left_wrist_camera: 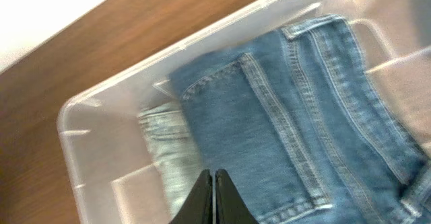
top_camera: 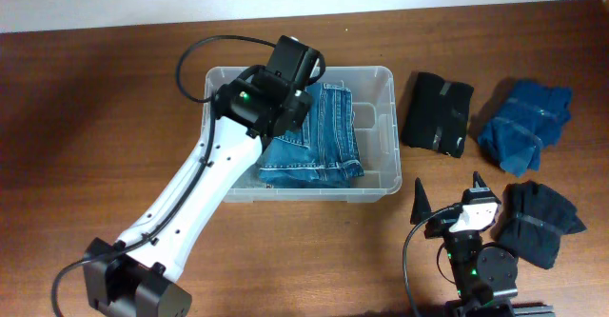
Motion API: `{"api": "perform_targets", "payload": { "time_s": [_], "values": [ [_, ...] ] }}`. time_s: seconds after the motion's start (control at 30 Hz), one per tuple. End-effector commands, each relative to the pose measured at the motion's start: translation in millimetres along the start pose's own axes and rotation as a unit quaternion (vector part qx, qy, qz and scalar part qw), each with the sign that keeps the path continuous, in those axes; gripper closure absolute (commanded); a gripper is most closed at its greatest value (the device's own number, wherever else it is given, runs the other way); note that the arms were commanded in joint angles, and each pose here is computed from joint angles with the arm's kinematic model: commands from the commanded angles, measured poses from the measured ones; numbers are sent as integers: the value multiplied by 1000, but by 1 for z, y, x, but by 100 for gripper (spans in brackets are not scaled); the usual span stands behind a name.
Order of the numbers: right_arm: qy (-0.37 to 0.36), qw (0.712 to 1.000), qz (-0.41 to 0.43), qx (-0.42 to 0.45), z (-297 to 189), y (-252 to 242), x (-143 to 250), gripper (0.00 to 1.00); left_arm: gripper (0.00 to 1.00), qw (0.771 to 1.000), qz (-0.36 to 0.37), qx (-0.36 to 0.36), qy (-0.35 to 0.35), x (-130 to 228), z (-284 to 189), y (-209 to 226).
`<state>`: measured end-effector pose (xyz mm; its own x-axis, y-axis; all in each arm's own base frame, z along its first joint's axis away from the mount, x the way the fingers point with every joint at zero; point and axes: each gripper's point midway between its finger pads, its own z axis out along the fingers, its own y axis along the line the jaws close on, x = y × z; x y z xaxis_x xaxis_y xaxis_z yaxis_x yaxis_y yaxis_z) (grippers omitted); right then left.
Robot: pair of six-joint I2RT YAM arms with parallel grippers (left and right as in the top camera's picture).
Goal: Pack container
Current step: 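Lower the dark-blue jeans into the box beside the light-blue jeans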
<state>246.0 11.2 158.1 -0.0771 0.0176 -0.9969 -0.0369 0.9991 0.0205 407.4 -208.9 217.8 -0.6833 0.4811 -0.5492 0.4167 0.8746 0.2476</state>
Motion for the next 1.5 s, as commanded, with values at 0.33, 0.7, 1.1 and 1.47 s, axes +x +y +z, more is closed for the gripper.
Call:
{"api": "perform_targets", "payload": {
  "time_s": [0.33, 0.7, 1.1, 1.47],
  "values": [
    [1, 1000, 0, 8, 0, -3, 3, 1, 98, 972, 60, 12, 227, 104, 107, -37],
    [1, 1000, 1, 8, 0, -3, 3, 2, 100, 970, 52, -52, 234, 88, 96, -13],
    [1, 1000, 0, 8, 0, -3, 3, 2, 92, 969, 9, 48, 241, 81, 33, -32],
    [1, 1000, 0, 8, 0, -3, 3, 2, 99, 939, 18, 82, 334, 164, 66, -58]
  ]
}}
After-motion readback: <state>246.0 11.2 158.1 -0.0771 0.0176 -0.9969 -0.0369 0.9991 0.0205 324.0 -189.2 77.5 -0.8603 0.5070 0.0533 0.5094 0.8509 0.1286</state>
